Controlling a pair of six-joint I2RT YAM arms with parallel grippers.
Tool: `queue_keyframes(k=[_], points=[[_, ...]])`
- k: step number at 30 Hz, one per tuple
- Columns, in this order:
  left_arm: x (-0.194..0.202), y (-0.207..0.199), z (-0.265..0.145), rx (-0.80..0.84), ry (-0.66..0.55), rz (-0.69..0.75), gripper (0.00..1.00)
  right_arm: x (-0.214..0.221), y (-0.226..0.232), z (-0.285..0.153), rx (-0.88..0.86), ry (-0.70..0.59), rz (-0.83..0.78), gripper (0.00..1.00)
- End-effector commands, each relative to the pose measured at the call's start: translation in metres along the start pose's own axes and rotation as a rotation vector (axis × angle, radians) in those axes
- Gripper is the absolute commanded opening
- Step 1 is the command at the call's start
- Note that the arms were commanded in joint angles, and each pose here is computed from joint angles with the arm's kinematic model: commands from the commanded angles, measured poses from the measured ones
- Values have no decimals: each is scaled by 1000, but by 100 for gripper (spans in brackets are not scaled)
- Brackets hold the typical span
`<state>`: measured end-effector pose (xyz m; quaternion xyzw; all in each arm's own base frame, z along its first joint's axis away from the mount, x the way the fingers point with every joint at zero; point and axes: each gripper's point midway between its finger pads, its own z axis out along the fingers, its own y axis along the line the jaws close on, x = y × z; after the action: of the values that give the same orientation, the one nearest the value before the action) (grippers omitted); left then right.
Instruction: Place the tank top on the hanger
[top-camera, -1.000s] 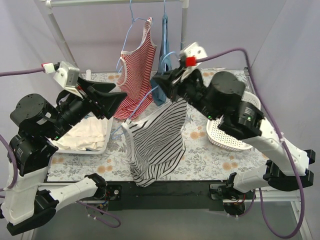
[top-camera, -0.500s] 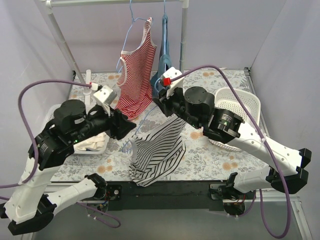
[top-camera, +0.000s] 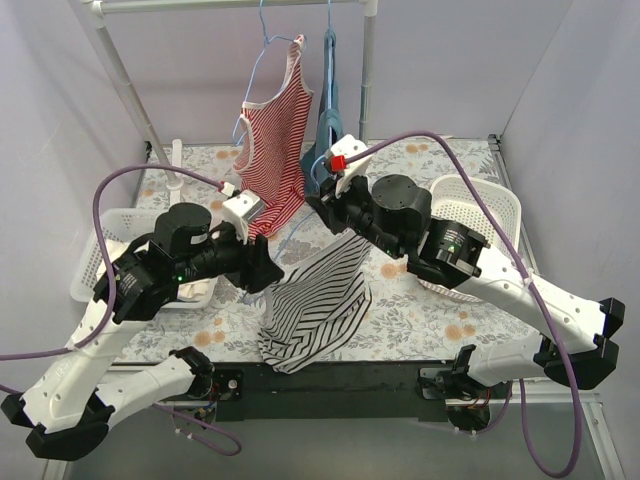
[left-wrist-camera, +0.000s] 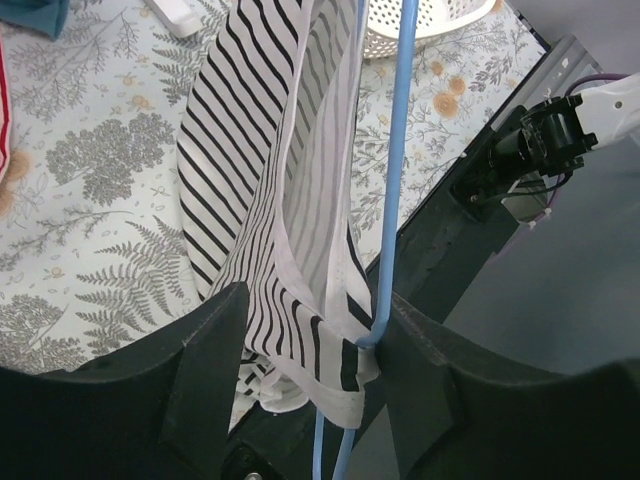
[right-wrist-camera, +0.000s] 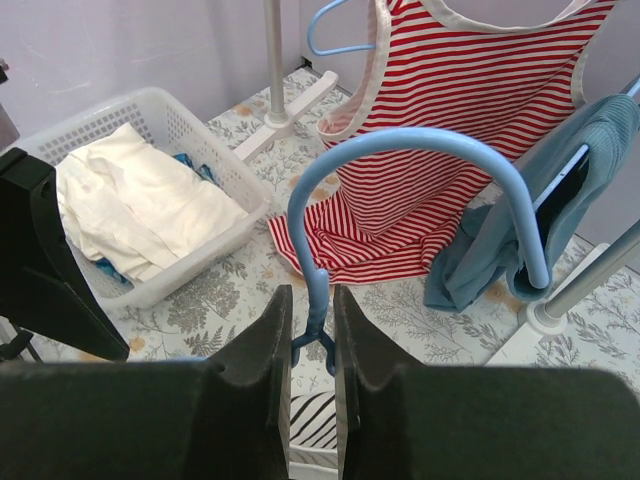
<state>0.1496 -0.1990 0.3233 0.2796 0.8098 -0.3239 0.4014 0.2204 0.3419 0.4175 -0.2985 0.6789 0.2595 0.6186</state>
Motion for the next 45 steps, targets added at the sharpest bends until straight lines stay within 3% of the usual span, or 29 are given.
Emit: queue_keyframes(k=[1, 6, 8, 10, 13, 14, 17, 20, 21, 30, 38, 45], points=[[14, 0, 1, 13, 22, -28, 49, -26, -2, -4, 1, -91, 40, 1], [26, 4, 5, -1, 37, -54, 43, -21, -1, 0, 1, -78, 37, 1], [29, 6, 6, -8, 37, -60, 36, -19, 1, 3, -4, -72, 38, 1], [28, 9, 7, -24, 23, -65, 27, -16, 2, 4, -5, -64, 37, 1], [24, 9, 5, -25, -14, -69, 2, -12, 3, 7, -6, -54, 36, 1], [22, 8, 2, -29, -38, -77, 0, -10, 4, 7, -10, -51, 38, 1], [21, 8, 0, -28, -71, -101, 0, -5, 7, 8, -25, -40, 43, 2], [23, 9, -3, -37, -97, -118, 0, -2, 8, 8, -35, -39, 44, 20], [25, 9, -6, -36, -111, -128, 0, -1, 9, 8, -39, -40, 44, 30], [25, 8, -16, -32, -190, -156, 0, -2, 13, 5, -68, -50, 42, 66], [35, 16, -33, -104, -198, -238, 0, 4, -1, -5, 0, -51, 72, 74], [43, 32, -71, -224, -301, -351, 0, 19, -32, -19, 154, -73, 104, 81]])
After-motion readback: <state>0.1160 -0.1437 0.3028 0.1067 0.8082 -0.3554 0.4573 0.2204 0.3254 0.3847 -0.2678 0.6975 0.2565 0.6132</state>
